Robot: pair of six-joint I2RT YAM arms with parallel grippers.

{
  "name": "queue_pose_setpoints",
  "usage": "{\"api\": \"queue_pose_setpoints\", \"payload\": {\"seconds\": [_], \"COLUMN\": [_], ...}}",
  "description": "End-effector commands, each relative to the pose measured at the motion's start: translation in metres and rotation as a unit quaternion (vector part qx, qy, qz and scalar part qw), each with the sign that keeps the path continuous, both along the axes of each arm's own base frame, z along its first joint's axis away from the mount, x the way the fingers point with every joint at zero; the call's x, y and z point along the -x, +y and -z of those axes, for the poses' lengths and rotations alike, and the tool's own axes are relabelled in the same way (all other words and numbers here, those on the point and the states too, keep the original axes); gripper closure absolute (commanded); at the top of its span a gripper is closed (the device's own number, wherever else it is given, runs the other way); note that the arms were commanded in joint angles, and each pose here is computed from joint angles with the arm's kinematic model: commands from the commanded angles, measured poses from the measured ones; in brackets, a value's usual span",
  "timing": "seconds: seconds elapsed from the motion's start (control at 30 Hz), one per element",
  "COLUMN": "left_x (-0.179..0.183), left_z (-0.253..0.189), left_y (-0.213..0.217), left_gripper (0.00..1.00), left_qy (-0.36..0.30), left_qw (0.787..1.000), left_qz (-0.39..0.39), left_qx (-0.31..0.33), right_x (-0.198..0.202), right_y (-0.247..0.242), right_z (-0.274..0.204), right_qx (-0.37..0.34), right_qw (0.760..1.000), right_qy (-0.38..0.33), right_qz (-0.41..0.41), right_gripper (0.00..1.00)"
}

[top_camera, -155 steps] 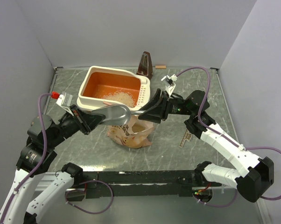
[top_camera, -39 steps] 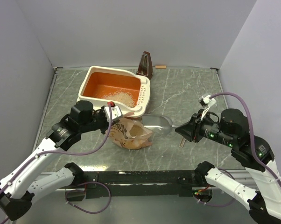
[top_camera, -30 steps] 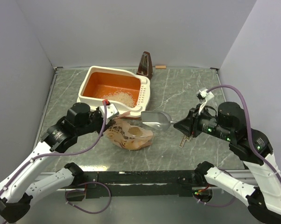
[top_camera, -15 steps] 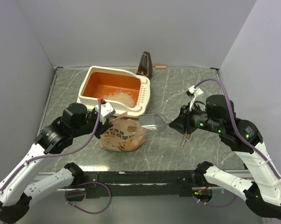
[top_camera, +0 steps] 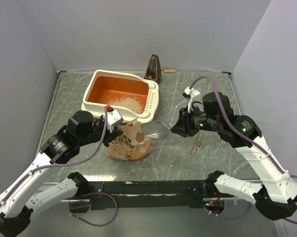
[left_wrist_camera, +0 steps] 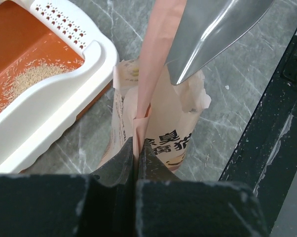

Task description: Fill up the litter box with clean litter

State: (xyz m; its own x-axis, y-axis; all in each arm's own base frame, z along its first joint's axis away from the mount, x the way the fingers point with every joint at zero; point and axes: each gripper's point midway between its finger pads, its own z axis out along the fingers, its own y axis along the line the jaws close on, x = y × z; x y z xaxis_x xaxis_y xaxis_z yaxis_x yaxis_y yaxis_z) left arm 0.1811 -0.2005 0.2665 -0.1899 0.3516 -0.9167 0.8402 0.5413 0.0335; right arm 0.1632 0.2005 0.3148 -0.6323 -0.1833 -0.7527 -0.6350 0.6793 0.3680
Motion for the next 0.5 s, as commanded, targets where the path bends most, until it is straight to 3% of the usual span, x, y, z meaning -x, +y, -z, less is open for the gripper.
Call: {"api": "queue_pose_setpoints", "payload": {"seconds": [0.0,0.47], "left_x": [0.000,0.006], "left_z": [-0.030,-0.023], "left_y": [-0.020,-0.017], "left_gripper": [0.99,0.99], "left_qy": [-0.043,-0.075], "left_qw": [0.997,0.992], "left_qz": [0.036,0.041], "left_qx": [0.061,0.090], "right_x": [-0.005,-0.018], "right_y": [0.014,0.056], "right_z": [-0.022,0.016], "right_qx": [-0.023,0.086], "right_qw": [0.999,0.991], "right_qy": [-0.031,0.079], "right_qz": [-0.027,-0.070], "right_gripper": [1.00,1.00]}}
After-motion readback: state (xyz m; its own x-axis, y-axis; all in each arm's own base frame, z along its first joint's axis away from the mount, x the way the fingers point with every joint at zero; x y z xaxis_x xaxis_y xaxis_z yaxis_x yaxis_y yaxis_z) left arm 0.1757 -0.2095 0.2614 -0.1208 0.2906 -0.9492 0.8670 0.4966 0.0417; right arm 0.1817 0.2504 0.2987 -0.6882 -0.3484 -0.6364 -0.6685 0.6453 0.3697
